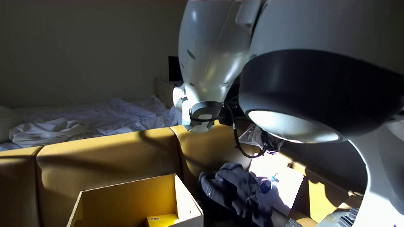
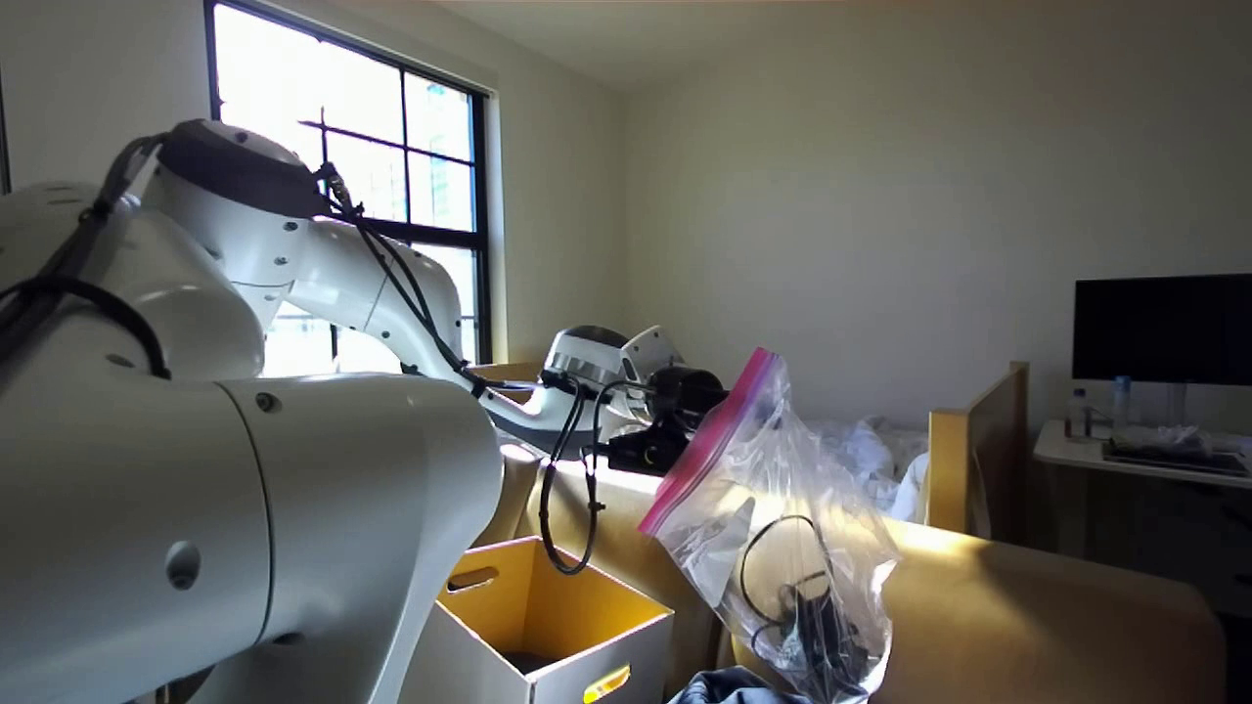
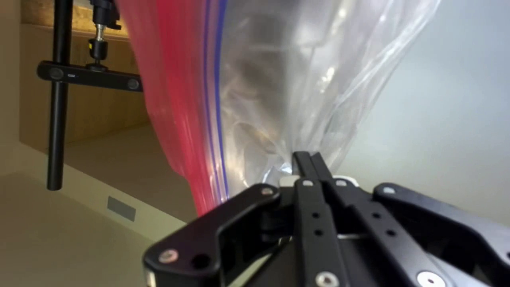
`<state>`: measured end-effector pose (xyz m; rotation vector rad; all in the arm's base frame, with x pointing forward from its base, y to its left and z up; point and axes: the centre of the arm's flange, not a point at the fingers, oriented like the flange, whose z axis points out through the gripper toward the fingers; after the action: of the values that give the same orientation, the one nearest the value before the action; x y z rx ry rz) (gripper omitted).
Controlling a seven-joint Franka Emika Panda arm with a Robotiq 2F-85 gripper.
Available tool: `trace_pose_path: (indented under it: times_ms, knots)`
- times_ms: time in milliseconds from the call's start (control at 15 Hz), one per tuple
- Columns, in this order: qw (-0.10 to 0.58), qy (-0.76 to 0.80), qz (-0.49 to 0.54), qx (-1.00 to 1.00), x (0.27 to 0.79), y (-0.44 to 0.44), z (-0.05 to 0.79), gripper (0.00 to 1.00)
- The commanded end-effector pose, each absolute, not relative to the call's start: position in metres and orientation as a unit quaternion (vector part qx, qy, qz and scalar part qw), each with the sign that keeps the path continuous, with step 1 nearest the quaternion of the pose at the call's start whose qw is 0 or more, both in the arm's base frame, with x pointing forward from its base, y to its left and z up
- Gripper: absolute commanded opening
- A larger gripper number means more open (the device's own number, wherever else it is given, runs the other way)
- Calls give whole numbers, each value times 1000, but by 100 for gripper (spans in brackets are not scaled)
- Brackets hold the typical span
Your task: Remove the black hood and the plastic bag, and put them on the couch
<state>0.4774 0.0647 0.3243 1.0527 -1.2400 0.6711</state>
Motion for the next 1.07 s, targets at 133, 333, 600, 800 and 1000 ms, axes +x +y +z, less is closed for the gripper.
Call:
trace_pose_path:
  times_ms: [133, 333, 600, 800, 1000]
  knots:
    - [609, -531, 207, 552, 528, 42, 269, 0]
    - [558, -531, 195, 607, 525, 20, 243, 0]
    - [477, -533, 187, 673, 511, -13, 218, 0]
    - [412, -528, 201, 715, 514, -19, 204, 0]
    - [346, -510, 226, 754, 533, -8, 205, 0]
